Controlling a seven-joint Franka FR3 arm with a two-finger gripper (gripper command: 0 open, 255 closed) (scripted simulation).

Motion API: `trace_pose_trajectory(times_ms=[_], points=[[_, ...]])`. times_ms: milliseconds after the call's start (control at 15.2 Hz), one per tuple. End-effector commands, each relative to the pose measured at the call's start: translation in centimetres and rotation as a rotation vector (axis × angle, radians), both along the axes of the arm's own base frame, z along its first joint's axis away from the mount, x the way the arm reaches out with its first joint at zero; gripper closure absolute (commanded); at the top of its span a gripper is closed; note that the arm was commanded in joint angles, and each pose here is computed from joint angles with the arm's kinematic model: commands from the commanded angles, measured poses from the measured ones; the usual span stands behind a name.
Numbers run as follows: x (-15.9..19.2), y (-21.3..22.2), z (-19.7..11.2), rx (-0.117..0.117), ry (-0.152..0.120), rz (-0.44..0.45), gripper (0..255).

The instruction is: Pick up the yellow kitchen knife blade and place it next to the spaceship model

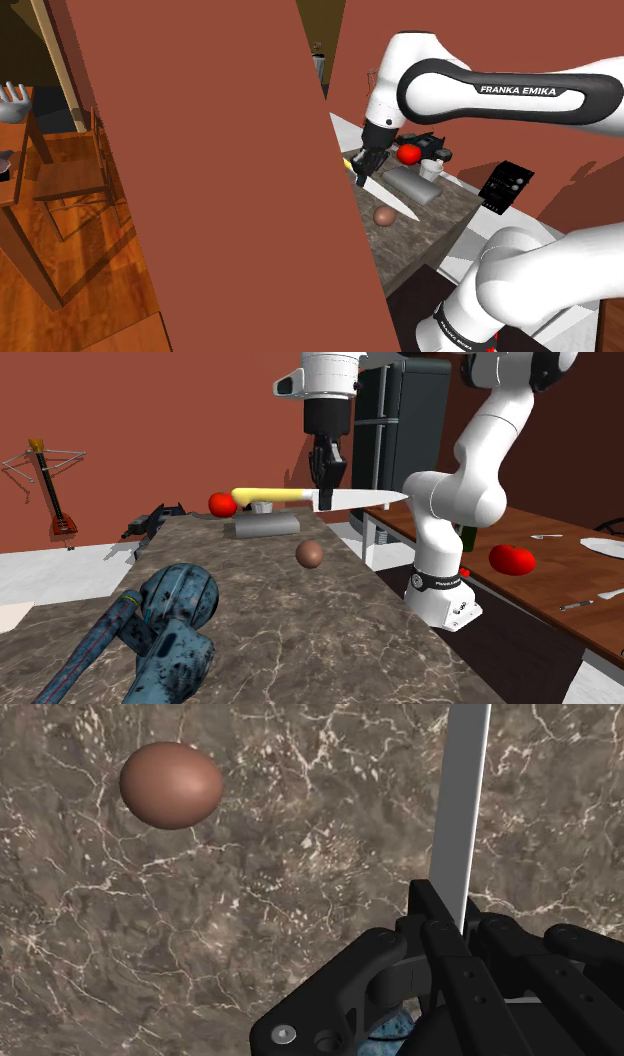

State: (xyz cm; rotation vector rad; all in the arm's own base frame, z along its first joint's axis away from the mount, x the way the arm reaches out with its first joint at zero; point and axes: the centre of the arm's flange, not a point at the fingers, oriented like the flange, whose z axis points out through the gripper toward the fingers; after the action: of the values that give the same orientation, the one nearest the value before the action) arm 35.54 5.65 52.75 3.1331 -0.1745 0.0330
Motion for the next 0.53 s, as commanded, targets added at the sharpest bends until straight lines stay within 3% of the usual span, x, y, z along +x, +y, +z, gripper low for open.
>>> trace_pose_trajectory(times_ms=[0,462], points=[[0.1,2.7,0.1,0.000,0.000,-0.001,255],[0.6,11.9,0.1,0.000,0.000,-0.001,255]])
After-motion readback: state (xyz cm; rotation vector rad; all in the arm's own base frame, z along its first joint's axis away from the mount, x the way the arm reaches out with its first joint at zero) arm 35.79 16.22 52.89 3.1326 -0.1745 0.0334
